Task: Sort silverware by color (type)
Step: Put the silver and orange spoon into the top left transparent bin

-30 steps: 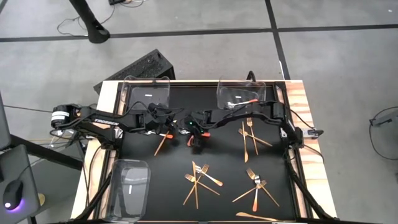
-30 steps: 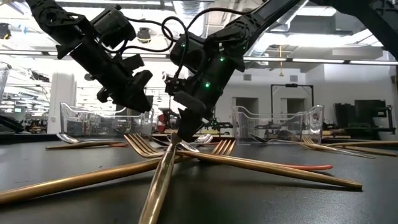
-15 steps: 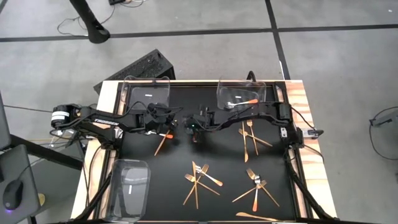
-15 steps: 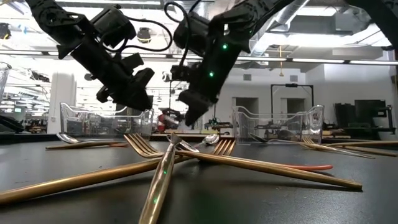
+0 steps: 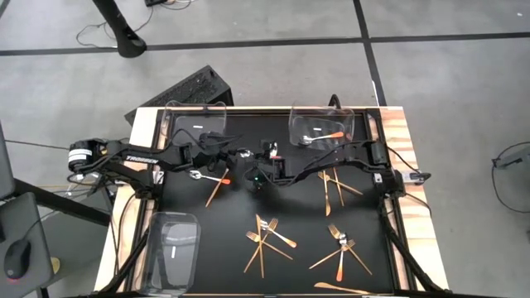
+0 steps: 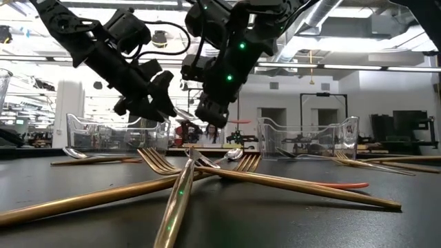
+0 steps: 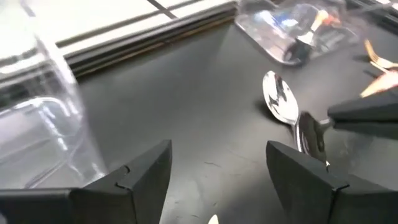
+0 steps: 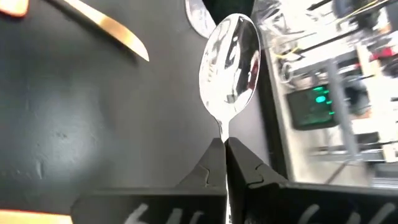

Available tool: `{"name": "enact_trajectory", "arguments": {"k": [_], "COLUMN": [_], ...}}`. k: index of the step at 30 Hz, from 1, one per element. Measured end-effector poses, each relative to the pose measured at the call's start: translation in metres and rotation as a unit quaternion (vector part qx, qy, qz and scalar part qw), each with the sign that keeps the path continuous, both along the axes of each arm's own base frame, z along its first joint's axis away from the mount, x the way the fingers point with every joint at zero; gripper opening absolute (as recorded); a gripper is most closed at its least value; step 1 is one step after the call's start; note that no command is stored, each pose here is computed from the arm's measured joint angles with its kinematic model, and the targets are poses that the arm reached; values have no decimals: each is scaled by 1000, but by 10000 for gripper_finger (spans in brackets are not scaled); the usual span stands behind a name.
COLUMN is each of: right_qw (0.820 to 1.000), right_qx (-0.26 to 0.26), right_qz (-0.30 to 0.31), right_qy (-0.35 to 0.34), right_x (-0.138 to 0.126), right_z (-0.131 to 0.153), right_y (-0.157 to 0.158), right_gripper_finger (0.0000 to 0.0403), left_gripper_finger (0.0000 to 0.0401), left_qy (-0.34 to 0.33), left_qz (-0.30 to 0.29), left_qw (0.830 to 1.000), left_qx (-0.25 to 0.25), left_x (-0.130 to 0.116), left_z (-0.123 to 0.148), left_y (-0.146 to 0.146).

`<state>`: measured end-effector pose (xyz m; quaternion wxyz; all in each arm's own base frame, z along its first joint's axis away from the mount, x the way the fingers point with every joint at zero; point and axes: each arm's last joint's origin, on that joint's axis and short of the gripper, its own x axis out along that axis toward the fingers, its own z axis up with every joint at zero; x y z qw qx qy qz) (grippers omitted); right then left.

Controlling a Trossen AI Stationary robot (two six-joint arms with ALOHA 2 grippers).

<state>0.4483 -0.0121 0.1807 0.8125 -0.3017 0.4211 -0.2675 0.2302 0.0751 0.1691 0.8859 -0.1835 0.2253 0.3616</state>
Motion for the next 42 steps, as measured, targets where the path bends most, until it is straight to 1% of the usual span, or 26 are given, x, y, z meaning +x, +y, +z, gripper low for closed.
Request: {"name": "enact_trajectory", "arguments": {"k": [4,6,9,13,17,19,23,27,36,39,42], "right_qw": [999,999,997,995,993,994,996,999,999,999,999], "right_qx": [-44,-49,-67,-95,-115,-107,-75,-38,-45,-45,-48], "right_qz": [4,5,16,18,-6,-18,-34,-27,-4,-1,2], "right_qy": [11,-23,-36,-20,-3,4,24,15,13,6,4], "right_x": [1,7,10,12,10,8,1,1,3,4,5], "right_z": [3,10,17,22,22,19,11,8,10,11,12], "right_y": [6,6,5,5,1,-3,-13,-14,-3,-1,0], "right_gripper_finger": [7,7,7,7,7,7,7,8,8,8,8], "left_gripper_finger": [247,248,247,241,235,234,234,234,232,216,173], "left_qy": [8,1,-33,-68,-73,-75,-82,-94,-97,-96,-93], "left_qz": [-47,-78,-111,-110,-116,-119,-121,-123,-106,-117,-135], "left_qw": [999,997,992,987,984,983,983,982,985,985,983], "left_qx": [-6,-22,-51,-96,-117,-120,-114,-105,-92,-86,-78], "left_x": [0,0,0,-3,-6,-7,-6,-5,-5,-4,-4], "left_z": [0,-1,2,4,3,3,5,7,9,9,10], "left_y": [3,5,13,23,28,29,29,30,32,32,31]}}
